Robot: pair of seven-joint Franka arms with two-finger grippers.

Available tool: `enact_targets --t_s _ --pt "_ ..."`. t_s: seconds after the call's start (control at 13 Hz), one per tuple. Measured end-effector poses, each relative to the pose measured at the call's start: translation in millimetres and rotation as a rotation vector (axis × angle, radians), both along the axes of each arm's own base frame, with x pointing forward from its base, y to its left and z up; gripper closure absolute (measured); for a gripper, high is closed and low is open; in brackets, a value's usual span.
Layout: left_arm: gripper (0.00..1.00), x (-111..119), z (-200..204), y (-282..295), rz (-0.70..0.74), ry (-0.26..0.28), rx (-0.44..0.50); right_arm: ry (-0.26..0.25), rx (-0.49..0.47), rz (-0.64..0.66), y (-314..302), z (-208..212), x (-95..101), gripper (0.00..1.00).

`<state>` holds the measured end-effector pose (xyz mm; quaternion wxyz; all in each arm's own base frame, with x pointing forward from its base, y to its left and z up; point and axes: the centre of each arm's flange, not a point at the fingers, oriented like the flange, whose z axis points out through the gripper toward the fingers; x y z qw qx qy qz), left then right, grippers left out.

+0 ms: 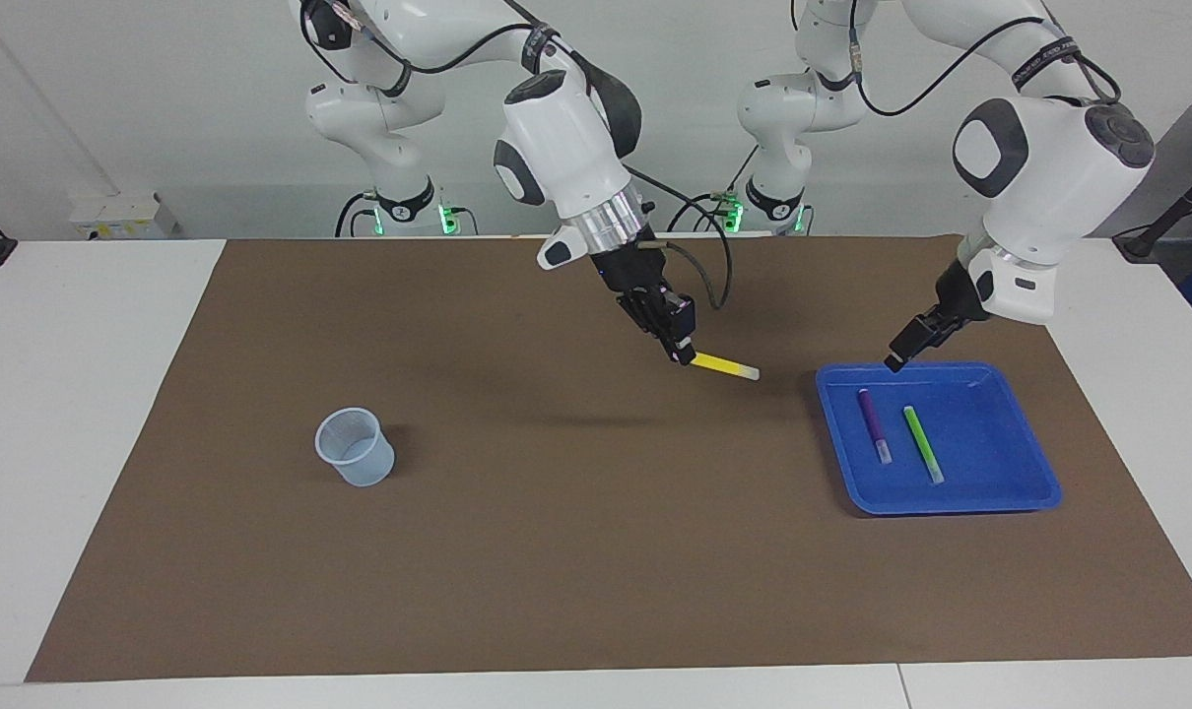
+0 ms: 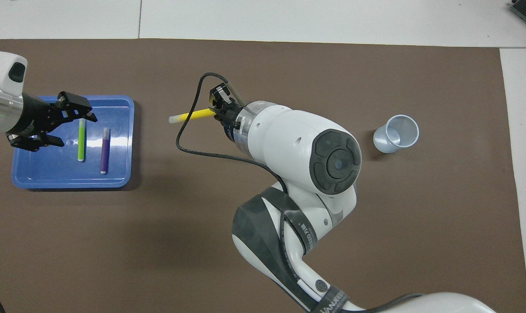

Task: Right arm passes pens to left for tray arrangement
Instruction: 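Lift the yellow pen and carry it toward the left gripper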

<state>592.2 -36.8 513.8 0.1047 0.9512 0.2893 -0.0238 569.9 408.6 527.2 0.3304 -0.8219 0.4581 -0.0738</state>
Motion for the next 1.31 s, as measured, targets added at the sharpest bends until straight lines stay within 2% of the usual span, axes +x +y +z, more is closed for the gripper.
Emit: enact_targets --t_s 0.23,0.46,0.69,0.85,1.0,1.31 --pt "0.00 -4.8 3.6 -13.0 0.210 0.087 -0.127 0.039 0.056 -0.048 1.9 -0.3 -1.0 0.82" --pt "0.00 -9.0 9.1 -24.4 0.424 0.202 -0.255 0.067 0.081 -0.047 9.7 -3.0 -7.3 0.82" --pt "0.00 -14.4 25.8 -42.1 0.602 0.277 -0.326 0.088 0.085 -0.057 15.3 -8.6 -12.7 0.82" --pt "0.00 -20.7 37.3 -60.0 0.660 0.298 -0.331 0.101 0.097 -0.072 18.6 -9.6 -15.5 0.82" --pt "0.00 -22.2 42.1 -76.8 0.667 0.277 -0.339 0.112 0.106 -0.077 25.4 -9.5 -20.8 0.82" --pt "0.00 -35.5 22.0 -92.9 0.670 0.276 -0.326 0.097 0.124 -0.078 33.5 -19.2 -29.3 0.82"
